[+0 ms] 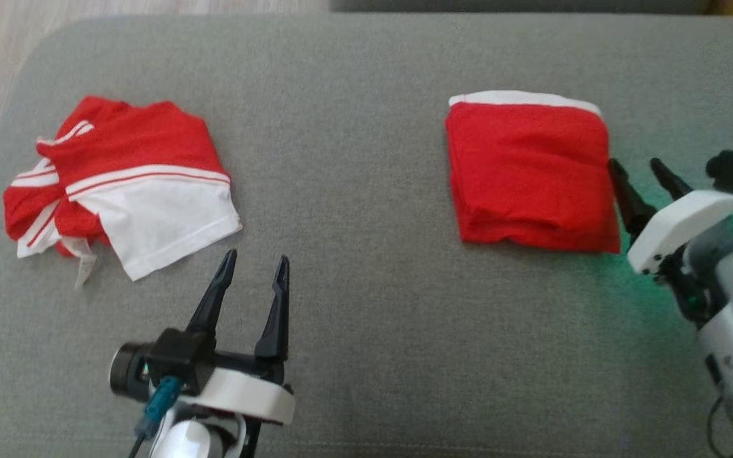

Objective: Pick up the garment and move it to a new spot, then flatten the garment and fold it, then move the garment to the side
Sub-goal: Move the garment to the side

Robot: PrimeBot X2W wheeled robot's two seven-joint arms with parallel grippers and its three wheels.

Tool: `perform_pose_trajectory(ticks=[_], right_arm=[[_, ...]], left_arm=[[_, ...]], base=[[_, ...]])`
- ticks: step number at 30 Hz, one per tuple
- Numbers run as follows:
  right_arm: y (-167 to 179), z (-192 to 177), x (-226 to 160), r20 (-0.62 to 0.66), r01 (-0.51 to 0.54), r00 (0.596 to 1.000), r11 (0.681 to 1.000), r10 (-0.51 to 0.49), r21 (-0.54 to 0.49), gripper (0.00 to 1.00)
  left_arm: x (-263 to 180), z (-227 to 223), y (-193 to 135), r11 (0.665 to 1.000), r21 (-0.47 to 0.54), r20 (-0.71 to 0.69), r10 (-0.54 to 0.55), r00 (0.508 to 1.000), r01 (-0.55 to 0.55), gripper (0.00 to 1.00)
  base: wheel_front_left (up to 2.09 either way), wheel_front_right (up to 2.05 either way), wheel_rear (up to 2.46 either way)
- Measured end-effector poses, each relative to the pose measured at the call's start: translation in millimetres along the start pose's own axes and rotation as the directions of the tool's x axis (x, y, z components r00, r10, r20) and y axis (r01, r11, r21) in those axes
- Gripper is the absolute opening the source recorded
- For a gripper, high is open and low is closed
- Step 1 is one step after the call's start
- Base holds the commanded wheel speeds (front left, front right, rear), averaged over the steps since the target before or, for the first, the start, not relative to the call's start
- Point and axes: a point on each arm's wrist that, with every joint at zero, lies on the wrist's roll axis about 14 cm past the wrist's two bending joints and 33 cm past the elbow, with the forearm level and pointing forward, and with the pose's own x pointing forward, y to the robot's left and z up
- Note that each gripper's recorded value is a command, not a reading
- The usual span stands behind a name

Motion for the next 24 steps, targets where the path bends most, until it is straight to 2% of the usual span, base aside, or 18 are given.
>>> perform_pose_trajectory(ticks=[4, 10, 11, 12, 13, 14, 19, 24], right_arm=[[-8.9, -14.3, 15.4, -0.096, 0.004, 0.995, 1.0, -0.003, 0.01, 1.0], [-1.3, -39.7, 31.9, -0.198, -0.029, 0.979, 0.998, 0.038, 0.052, 1.0], [-0.6, -44.0, 33.6, -0.211, -0.032, 0.976, 0.998, 0.043, 0.057, 0.86], [0.1, -46.6, 35.3, -0.225, -0.037, 0.973, 0.998, 0.049, 0.06, 0.42], [0.1, -46.8, 37.1, -0.231, -0.04, 0.971, 0.997, 0.054, 0.063, 0.09], [0.2, -47.2, 38.6, -0.244, -0.045, 0.968, 0.997, 0.06, 0.065, 0.0], [-7.5, -45.6, 35.2, -0.271, -0.066, 0.961, 0.998, 0.064, 0.002, 0.0], [-57.5, -40.0, 12.0, -0.291, -0.006, 0.956, 0.993, -0.028, -0.117, 0.0]], left_arm=[[8.4, -3.8, 4.7, 1.0, 0.003, -0.009, 0.009, 1.0, -0.009, 1.0], [13.3, -15.4, 9.0, 1.0, 0.004, -0.043, 0.021, 0.999, -0.021, 1.0], [14.3, -17.1, 8.7, 1.0, 0.004, -0.048, 0.02, 0.999, -0.019, 1.0], [16.1, -18.0, 8.9, 1.0, 0.005, -0.049, 0.021, 0.999, -0.021, 1.0], [18.5, -18.1, 8.8, 1.0, 0.006, -0.048, 0.021, 0.999, -0.021, 1.0], [20.6, -18.3, 8.3, 1.0, 0.006, -0.048, 0.019, 0.999, -0.018, 1.0], [29.4, -17.8, 4.0, 1.0, 0.001, -0.039, 0.007, 0.999, -0.007, 1.0], [42.0, -19.3, -11.6, 0.999, -0.035, -0.032, -0.039, 0.999, 0.037, 1.0]], base=[[0.0, 0.0, 0.0], [0.0, 0.0, 0.0], [0.0, 0.0, 0.0], [0.0, 0.0, 0.0], [0.0, 0.0, 0.0], [0.0, 0.0, 0.0], [0.0, 0.0, 0.0], [0.0, 0.0, 0.0]])
